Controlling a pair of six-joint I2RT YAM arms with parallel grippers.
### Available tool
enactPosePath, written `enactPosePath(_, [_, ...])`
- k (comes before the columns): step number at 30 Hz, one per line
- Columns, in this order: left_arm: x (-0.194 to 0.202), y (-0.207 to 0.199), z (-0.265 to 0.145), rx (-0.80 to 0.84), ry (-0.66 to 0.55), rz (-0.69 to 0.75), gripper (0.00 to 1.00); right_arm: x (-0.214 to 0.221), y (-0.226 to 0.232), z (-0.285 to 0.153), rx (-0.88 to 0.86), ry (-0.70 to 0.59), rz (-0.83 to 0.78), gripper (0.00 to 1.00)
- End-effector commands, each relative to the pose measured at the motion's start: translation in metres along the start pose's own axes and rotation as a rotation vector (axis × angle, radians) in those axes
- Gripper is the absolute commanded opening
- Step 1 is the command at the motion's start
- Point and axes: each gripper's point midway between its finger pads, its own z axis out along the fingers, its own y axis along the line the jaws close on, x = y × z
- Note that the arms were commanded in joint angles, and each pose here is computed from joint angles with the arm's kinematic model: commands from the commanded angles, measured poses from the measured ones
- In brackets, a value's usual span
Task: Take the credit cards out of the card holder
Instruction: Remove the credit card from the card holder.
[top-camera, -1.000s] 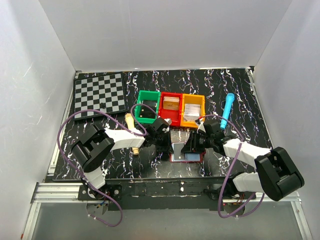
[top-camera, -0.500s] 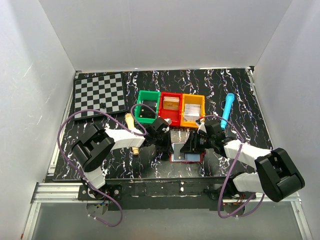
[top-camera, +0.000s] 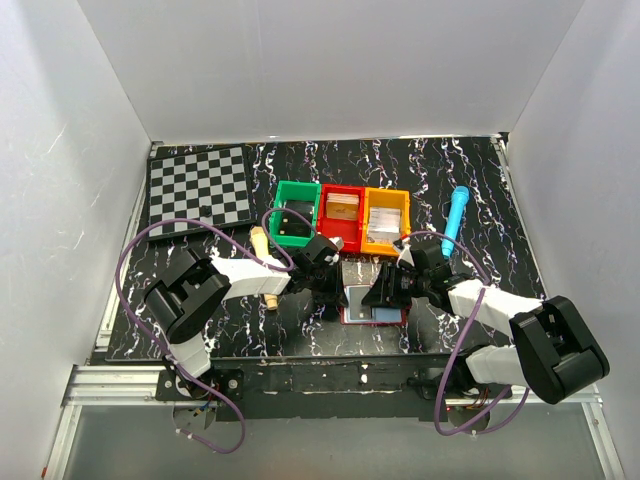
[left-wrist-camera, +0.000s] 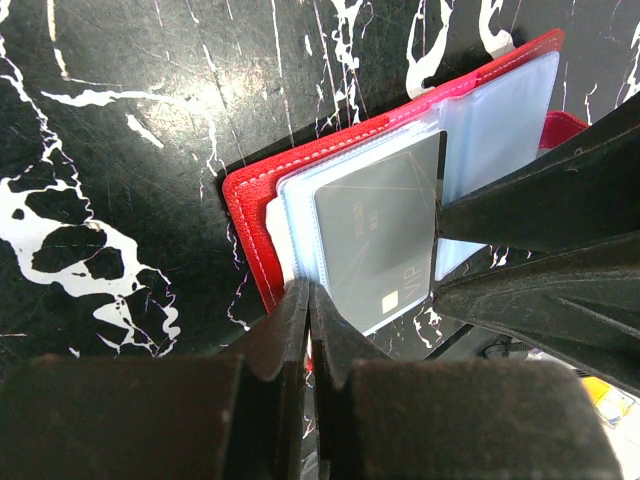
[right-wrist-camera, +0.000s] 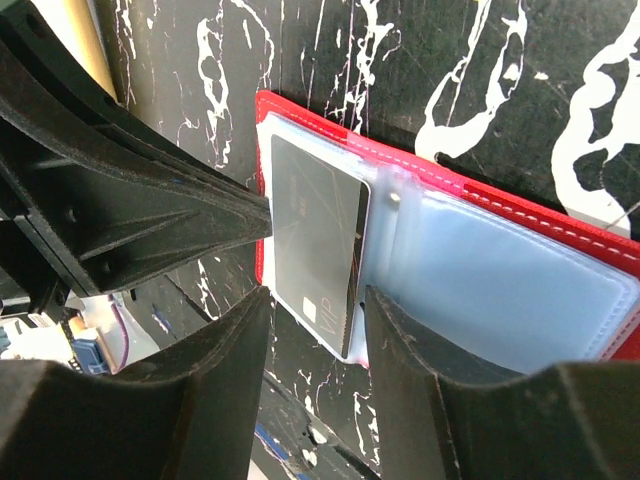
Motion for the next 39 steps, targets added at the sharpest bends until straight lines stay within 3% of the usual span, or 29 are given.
enactPosePath(1, [0.014,0.023,0.008,-0.092,0.040,-0.006,0.00,-0.002,-0.005,-0.002,0.020,-0.014,-0.010,0.52])
enactPosePath(8, [0.013,0.022,0.008,-0.088,0.039,-0.005,0.00,-0.003,0.003,-0.002,-0.023,-0.013,-0.025,0.52])
enactPosePath(14, [0.013,0.022,0.009,-0.086,0.043,-0.006,0.00,-0.004,0.018,-0.004,-0.101,-0.011,-0.050,0.38])
enactPosePath(33, [0.015,0.026,0.010,-0.104,0.051,-0.003,0.00,-0.005,0.019,-0.008,-0.107,-0.017,-0.036,0.14])
enactPosePath(39, [0.015,0.025,0.010,-0.105,0.050,-0.002,0.00,-0.004,0.017,-0.009,-0.105,-0.017,-0.031,0.02])
